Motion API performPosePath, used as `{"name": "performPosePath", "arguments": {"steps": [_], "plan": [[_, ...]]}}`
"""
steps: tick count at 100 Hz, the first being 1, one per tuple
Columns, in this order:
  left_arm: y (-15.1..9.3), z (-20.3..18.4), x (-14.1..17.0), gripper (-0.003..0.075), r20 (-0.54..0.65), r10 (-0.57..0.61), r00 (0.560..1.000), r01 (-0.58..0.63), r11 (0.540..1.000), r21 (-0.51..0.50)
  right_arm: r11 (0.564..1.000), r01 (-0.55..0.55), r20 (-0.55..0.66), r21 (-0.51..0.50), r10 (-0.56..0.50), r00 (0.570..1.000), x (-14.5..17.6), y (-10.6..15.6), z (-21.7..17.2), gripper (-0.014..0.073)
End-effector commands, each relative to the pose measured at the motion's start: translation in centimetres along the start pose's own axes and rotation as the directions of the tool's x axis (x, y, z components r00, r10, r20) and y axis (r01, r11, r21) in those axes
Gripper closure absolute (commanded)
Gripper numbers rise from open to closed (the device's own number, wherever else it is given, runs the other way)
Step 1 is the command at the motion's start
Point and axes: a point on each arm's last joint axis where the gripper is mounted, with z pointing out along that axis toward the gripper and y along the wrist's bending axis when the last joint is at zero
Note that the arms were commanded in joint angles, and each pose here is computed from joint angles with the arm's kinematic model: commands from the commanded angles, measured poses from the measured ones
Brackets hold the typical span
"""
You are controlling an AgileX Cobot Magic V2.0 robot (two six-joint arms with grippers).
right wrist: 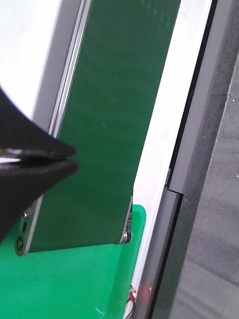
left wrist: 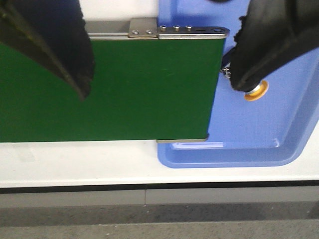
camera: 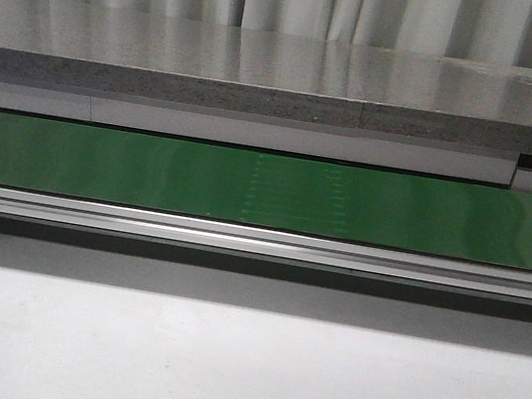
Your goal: Move button from right to left
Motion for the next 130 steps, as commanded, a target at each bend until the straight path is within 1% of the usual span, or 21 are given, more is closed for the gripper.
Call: {"name": "performPosePath", "arguments": {"steps": [1, 11, 18, 25, 32, 44, 57, 123, 130], "plan": [[-0.7, -2.0, -0.8, 0.0193, 0.147, 0.001, 0.989, -0.006, 1.0, 0.028, 0.999, -0.011, 0.08, 0.04, 0.008, 0.997, -1.4, -0.5, -0.3, 0.0663], [-1.3, -3.5, 0.2, 0.0204, 0.186, 0.008, 0.983, -0.02, 0.998, 0.06, 0.999, -0.011, 0.08, 0.04, 0.008, 0.997, -1.4, -0.5, -0.3, 0.0663], [-1.5, -4.3, 0.8, 0.0246, 0.21, 0.009, 0.978, -0.024, 0.997, 0.071, 0.999, -0.011, 0.08, 0.04, 0.008, 0.997, -1.4, -0.5, -0.3, 0.0663], [-1.5, -4.9, 1.2, 0.0307, 0.231, 0.006, 0.973, -0.024, 0.997, 0.072, 0.999, -0.011, 0.08, 0.04, 0.008, 0.997, -1.4, -0.5, -0.3, 0.0663], [-1.5, -5.4, 1.7, 0.0384, 0.244, 0.006, 0.97, -0.024, 0.997, 0.071, 0.999, -0.011, 0.08, 0.04, 0.008, 0.997, -1.4, -0.5, -0.3, 0.0663], [-1.5, -5.5, 2.0, 0.0552, 0.247, 0.005, 0.969, -0.023, 0.997, 0.071, 0.999, -0.011, 0.08, 0.04, 0.008, 0.997, -1.4, -0.5, -0.3, 0.0663], [-1.5, -5.5, 2.0, 0.0715, 0.247, 0.004, 0.969, -0.022, 0.997, 0.072, 0.999, -0.011, 0.08, 0.04, 0.008, 0.997, -1.4, -0.5, -0.3, 0.0663], [-1.5, -5.5, 2.0, 0.0715, 0.244, 0.004, 0.97, -0.022, 0.997, 0.072, 0.999, -0.011, 0.08, 0.04, 0.008, 0.997, -1.4, -0.5, -0.3, 0.0663], [-1.5, -5.5, 2.0, 0.0715, 0.245, 0.034, 0.969, -0.049, 0.997, 0.056, 0.999, -0.011, 0.08, 0.04, 0.008, 0.997, -1.4, -0.5, -0.3, 0.0663]]}}
